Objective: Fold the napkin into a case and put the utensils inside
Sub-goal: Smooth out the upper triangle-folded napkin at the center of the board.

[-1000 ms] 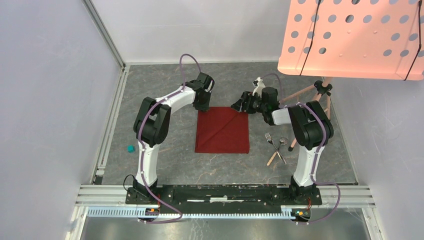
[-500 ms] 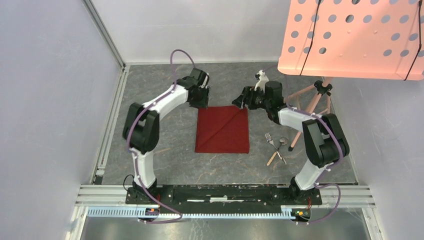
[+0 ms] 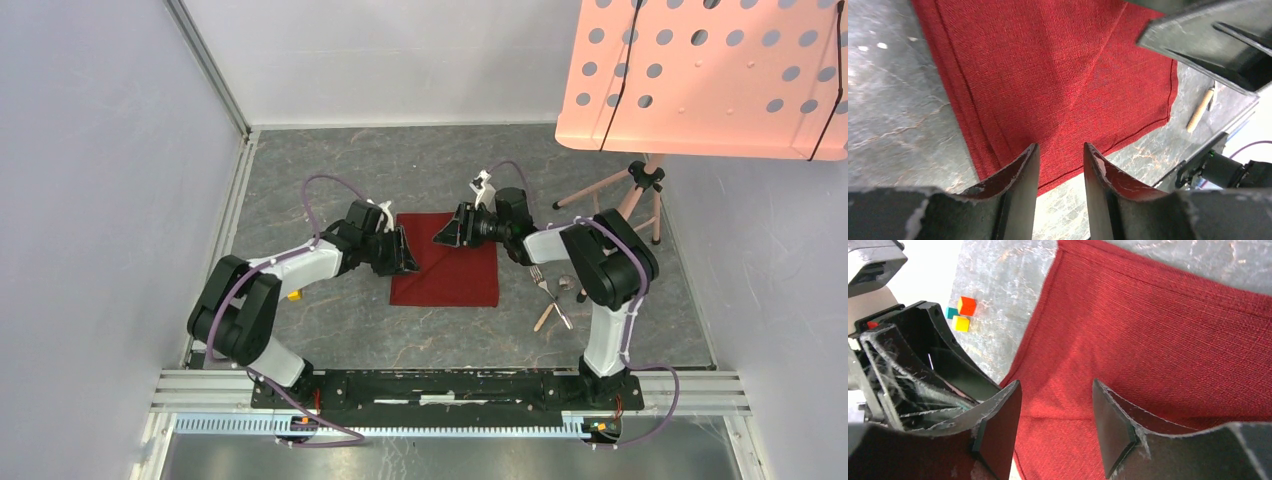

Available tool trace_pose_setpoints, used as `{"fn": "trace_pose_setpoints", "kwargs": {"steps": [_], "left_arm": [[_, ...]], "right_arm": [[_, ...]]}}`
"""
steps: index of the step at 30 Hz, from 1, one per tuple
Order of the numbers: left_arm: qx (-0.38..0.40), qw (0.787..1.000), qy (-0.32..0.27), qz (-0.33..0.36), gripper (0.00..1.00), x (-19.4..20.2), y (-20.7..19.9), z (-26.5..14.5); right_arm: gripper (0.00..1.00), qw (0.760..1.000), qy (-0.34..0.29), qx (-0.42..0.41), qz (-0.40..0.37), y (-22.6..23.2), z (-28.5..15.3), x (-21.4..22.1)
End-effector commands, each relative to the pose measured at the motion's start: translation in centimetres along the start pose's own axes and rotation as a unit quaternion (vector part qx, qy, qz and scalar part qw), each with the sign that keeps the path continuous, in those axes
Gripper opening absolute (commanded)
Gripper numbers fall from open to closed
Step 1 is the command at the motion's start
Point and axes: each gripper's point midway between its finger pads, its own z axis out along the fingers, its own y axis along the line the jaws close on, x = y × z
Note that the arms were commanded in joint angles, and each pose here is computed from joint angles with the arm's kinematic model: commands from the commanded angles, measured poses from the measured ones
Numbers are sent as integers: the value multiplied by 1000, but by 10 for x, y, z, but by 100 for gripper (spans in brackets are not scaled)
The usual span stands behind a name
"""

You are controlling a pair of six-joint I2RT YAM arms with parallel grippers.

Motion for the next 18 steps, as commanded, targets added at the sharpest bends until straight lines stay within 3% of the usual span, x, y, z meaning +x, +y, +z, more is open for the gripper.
{"fn": "trace_pose_setpoints", "kwargs": {"steps": [1,5,13,18], "left_arm": [[104,993,-52,-1,44,-28,-42,6],[87,995,-46,4,44,-22,-31,13],[18,1000,-7,-15,43,29,17,15],[9,1000,-5,7,45,32,14,-6]], "right_arm": [[59,999,-10,-45,-4,8,14,-9],[58,999,1,-36,-2,-5,18,1],[58,1000,8,-20,-1,-19,19,8],[58,1000,13,-14,-1,-23,18,12]]}}
